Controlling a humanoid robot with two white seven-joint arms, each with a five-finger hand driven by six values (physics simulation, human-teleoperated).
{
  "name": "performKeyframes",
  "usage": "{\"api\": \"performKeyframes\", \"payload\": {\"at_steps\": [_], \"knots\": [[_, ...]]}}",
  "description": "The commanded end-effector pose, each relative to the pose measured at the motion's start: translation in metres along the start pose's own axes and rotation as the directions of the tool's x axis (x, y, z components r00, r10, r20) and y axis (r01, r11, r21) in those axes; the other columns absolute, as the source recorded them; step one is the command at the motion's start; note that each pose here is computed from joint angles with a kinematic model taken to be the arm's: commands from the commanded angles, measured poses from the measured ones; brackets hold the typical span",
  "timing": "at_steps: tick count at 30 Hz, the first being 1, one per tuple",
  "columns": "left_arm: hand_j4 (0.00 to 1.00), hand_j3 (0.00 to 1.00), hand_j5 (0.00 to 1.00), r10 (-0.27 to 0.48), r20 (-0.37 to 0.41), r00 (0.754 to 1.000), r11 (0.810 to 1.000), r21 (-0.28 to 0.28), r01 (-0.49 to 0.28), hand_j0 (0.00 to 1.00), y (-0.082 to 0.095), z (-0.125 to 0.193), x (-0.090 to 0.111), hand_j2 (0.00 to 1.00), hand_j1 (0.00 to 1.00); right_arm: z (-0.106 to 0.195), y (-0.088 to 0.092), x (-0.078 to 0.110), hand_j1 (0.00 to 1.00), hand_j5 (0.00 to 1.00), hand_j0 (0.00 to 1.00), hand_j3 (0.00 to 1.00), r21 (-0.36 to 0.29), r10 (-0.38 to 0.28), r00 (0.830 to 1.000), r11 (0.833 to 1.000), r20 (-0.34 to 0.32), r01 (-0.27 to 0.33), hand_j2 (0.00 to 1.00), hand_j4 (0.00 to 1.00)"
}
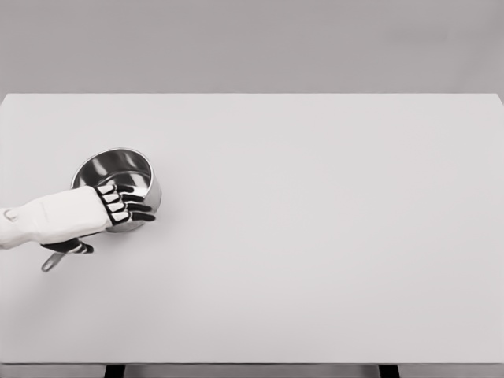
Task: Rotate pot handle
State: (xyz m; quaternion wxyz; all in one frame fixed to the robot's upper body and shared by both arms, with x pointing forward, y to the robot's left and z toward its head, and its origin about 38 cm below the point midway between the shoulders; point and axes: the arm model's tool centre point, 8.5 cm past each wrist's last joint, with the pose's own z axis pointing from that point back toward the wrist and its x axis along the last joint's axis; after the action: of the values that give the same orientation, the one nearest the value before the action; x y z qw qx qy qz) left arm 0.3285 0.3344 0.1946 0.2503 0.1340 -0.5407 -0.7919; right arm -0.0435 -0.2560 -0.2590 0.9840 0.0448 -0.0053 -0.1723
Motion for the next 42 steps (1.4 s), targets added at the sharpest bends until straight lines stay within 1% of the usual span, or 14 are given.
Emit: {"api": "performKeyframes", "payload": {"at_steps": [1,13,42], "knots": [[1.0,1.0,1.0,0.0,-0.007,1.0,1.0,0.004,0.0,1.0,0.002,0.003,-0.002,1.0,1.0,0.0,0.0,0.0,1.0,1.0,1.0,1.0,0.0,0.0,1.0,1.0,0.0,0.0,1.0,1.0],[1.0,1.0,1.0,0.012,-0.044,0.999,1.0,-0.007,-0.013,1.0,-0.002,0.009,-0.013,1.0,1.0,0.0,0.0,0.0,1.0,1.0,1.0,1.0,0.0,0.0,1.0,1.0,0.0,0.0,1.0,1.0],[1.0,1.0,1.0,0.023,-0.123,0.992,1.0,-0.011,-0.025,1.0,-0.004,0.024,-0.035,1.0,1.0,0.0,0.0,0.0,1.0,1.0,1.0,1.0,0.0,0.0,1.0,1.0,0.0,0.0,1.0,1.0]]}}
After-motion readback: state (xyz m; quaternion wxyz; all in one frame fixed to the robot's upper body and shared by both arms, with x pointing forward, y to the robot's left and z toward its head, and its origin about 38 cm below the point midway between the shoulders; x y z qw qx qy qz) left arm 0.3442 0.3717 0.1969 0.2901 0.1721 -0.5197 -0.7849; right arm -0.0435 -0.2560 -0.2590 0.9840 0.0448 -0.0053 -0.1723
